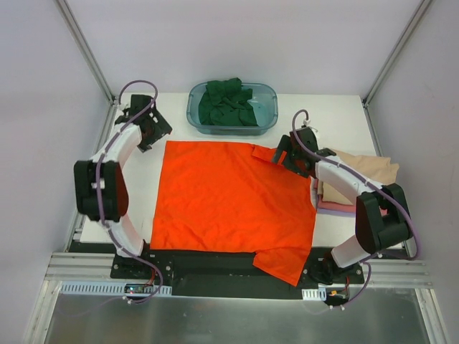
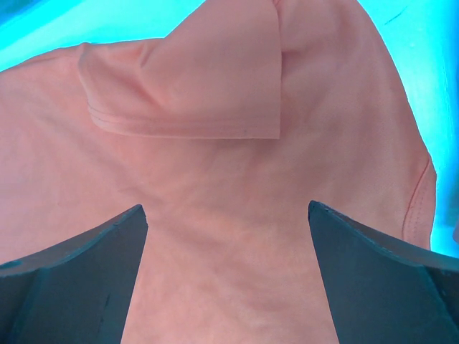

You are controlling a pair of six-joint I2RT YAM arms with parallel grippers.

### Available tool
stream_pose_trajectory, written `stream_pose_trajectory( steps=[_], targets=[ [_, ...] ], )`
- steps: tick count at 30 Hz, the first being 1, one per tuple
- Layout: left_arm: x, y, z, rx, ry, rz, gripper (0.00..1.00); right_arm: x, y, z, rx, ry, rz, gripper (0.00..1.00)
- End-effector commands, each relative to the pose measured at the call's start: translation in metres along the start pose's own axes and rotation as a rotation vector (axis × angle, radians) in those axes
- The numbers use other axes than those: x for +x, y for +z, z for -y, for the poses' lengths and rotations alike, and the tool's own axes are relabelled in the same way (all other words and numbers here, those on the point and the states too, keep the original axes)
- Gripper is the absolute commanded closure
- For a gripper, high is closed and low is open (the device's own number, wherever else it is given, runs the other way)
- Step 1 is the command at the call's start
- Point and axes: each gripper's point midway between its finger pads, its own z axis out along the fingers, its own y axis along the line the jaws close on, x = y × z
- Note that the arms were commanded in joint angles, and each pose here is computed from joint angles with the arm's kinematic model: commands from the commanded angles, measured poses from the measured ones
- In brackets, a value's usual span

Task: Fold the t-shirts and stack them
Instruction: Flatten out the tshirt, then grap the side of the flattened tshirt furthest away from the robot with both arms

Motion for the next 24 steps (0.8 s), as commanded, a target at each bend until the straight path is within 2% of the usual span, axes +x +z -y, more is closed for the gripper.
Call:
stream_pose_trajectory(
  steps=[1, 6, 16, 19, 22, 24],
  targets=[
    [-0.017, 0.039, 0.010, -0.038, 0.076, -0.078, 0.21, -0.009, 0.006, -0.004, -0.019, 0.091, 0.032, 0.04],
    [-0.025, 0.083, 0.018, -0.092, 0.106, -0.132, 0.42, -0.006, 0.018, -0.007, -0.021, 0.083, 0.007, 0.04],
    [0.000, 0.119, 0.010, -0.117, 0.085, -0.221, 0.50, -0.005, 0.028, -0.011, -0.047, 0.060, -0.023, 0.04],
    [0.008, 0.123, 0.011, -0.107, 0.080, -0.249, 0.62, -0.006, 0.031, -0.011, -0.046, 0.064, -0.018, 0.04],
    [0.014, 0.127, 0.005, -0.124, 0.072, -0.263, 0.70, -0.007, 0.032, -0.011, -0.044, 0.069, -0.016, 0.04],
    [0.015, 0.132, 0.005, -0.129, 0.073, -0.267, 0.70, -0.008, 0.030, -0.011, -0.048, 0.069, -0.012, 0.04]
  ],
)
